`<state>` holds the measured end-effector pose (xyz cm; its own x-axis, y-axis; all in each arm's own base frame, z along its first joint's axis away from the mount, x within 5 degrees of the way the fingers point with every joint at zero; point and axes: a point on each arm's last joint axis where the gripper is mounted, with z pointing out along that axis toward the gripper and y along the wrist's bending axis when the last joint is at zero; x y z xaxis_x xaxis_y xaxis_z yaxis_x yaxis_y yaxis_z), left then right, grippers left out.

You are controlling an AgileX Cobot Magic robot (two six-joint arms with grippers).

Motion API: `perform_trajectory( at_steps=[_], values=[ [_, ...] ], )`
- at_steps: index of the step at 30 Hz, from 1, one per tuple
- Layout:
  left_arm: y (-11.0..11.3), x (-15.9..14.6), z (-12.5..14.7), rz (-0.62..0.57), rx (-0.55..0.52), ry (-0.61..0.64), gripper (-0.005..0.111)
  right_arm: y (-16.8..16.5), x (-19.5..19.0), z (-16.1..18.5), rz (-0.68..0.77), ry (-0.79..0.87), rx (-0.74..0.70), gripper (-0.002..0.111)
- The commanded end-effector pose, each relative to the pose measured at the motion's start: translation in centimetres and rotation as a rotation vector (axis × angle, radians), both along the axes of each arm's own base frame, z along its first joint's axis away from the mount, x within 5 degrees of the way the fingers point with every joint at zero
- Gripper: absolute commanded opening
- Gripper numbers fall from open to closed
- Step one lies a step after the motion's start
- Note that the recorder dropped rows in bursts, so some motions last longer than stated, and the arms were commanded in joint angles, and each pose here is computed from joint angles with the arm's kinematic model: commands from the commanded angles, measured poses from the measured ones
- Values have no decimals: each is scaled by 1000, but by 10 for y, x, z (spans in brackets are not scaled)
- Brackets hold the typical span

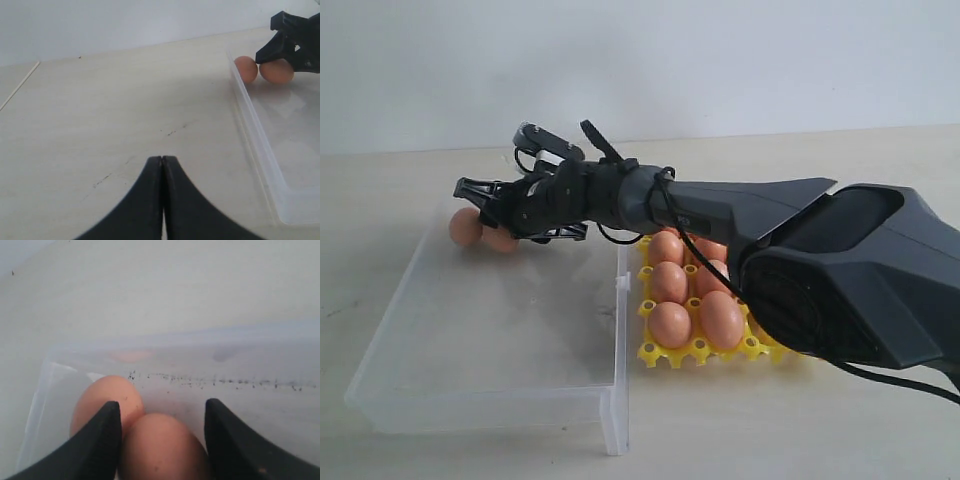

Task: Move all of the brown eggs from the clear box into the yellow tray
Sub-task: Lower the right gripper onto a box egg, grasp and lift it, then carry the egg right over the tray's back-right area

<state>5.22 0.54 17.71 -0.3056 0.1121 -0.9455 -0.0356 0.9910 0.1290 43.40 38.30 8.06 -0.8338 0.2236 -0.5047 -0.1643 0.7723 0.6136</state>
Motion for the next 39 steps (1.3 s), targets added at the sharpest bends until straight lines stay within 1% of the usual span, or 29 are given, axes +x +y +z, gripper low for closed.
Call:
perform_trajectory(
  at_steps=[1,5,7,11,13,16,21,25,28,30,32,33,34,35,36,37,38,39],
  values=[
    [0,0,2,-6,-7,-13,0,4,-8,-6,44,44,-39,0],
    [0,0,2,-6,-7,-13,0,4,-9,8,64,29,-52,0],
    [0,0,2,-6,-7,-13,0,4,-8,23,77,-3,-60,0],
    [0,0,2,-6,-7,-13,0,2,-8,60,103,-87,-79,0],
    [0,0,2,-6,-7,-13,0,-1,-9,84,121,-145,-102,0],
    [0,0,2,-6,-7,-13,0,-7,-12,117,175,-232,-167,0],
    [0,0,2,-6,-7,-13,0,-22,-21,166,253,-347,-330,0],
    [0,0,2,-6,-7,-13,0,-39,-31,191,267,-430,-425,0],
    [0,0,2,-6,-7,-13,0,-53,-45,198,275,-515,-445,0],
    [0,0,2,-6,-7,-13,0,-71,-67,196,282,-573,-411,0],
    [0,0,2,-6,-7,-13,0,-91,-95,186,289,-602,-369,0],
    [0,0,2,-6,-7,-13,0,-108,-116,184,291,-620,-348,0],
    [0,0,2,-6,-7,-13,0,-117,-127,181,293,-620,-344,0],
    [0,0,2,-6,-7,-13,0,-137,-145,176,275,-614,-326,0],
    [0,0,2,-6,-7,-13,0,-158,-161,168,241,-606,-298,0],
    [0,0,2,-6,-7,-13,0,-170,-172,169,221,-619,-283,0],
    [0,0,2,-6,-7,-13,0,-191,-188,162,170,-618,-278,0],
    [0,0,2,-6,-7,-13,0,-203,-196,155,138,-605,-295,0]
  ],
)
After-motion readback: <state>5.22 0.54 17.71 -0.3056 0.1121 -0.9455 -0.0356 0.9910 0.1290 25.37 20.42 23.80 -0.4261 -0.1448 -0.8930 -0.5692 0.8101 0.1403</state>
